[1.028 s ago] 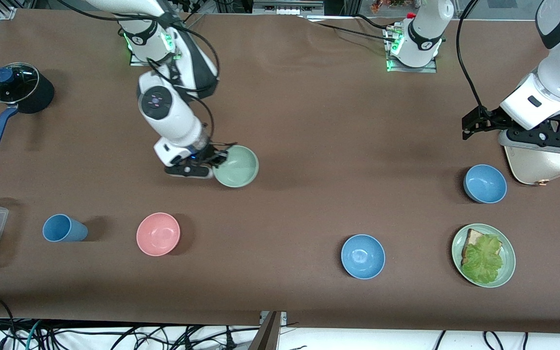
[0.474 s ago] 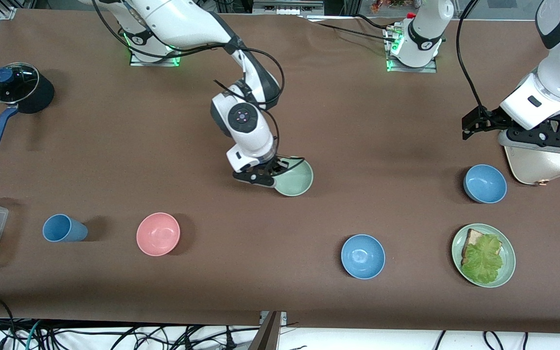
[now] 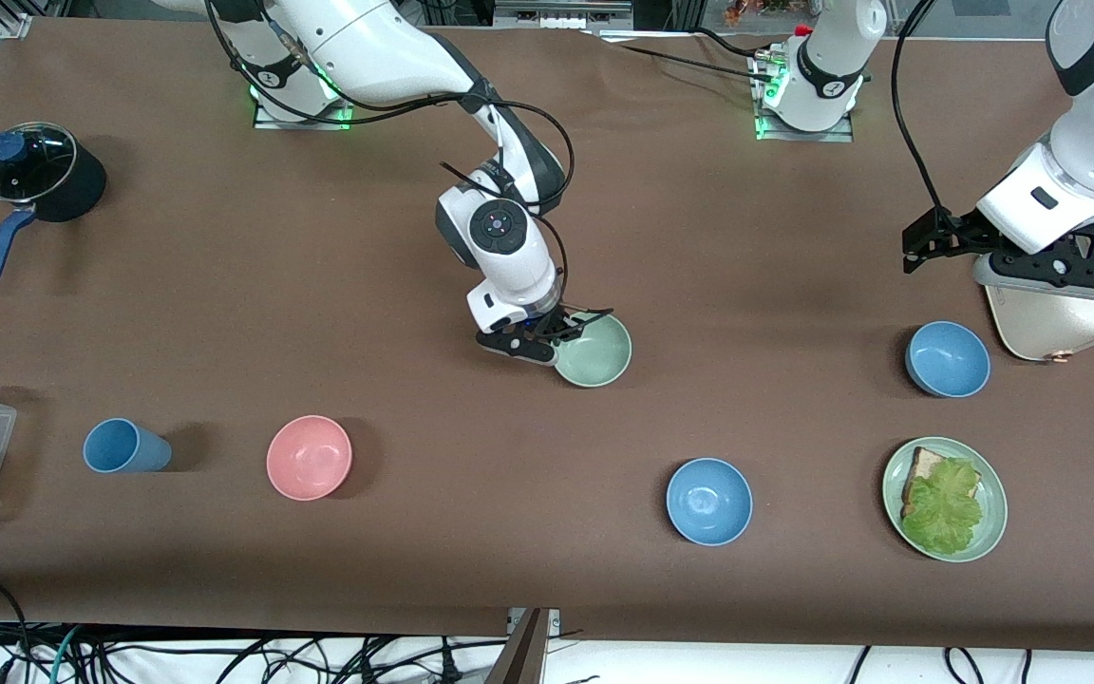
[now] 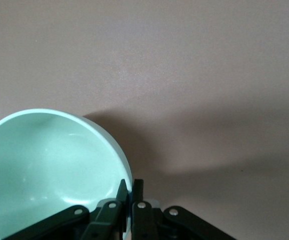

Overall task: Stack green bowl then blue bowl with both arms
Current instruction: 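Slide the green bowl with the right gripper toward the table's middle, then open the right gripper and draw it back from the green bowl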

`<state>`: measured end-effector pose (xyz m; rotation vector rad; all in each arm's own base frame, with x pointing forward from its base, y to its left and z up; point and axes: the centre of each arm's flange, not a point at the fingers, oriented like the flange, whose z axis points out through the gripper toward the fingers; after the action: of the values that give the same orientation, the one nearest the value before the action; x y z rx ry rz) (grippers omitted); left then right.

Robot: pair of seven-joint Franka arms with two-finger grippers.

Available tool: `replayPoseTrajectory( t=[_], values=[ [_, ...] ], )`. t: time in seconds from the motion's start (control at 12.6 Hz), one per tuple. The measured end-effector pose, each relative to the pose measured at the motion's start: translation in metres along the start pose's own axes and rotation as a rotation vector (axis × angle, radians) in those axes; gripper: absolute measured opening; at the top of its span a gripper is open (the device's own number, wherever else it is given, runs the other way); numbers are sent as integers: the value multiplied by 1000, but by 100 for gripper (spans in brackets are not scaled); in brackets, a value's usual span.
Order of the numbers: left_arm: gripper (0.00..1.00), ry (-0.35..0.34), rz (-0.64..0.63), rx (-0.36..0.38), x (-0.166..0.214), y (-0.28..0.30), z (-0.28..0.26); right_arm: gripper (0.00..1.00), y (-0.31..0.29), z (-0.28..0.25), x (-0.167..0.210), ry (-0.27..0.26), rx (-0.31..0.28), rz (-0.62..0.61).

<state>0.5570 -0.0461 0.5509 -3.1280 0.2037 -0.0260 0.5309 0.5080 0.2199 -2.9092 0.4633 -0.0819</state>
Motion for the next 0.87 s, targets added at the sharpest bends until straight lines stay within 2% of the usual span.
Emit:
replayPoseTrajectory(
  t=[0.32,0.63,0.71,0.87],
  values=[
    [100,0,0,0,0,0,0,47,-5,-10,5,12,13,2],
    [100,0,0,0,0,0,0,93,12,-67,51,17,-57,-31],
    [100,0,0,0,0,0,0,100,21,-89,64,9,-78,-57],
    [100,0,-1,0,0,-1,0,100,39,-128,87,-10,-101,-88]
  ],
)
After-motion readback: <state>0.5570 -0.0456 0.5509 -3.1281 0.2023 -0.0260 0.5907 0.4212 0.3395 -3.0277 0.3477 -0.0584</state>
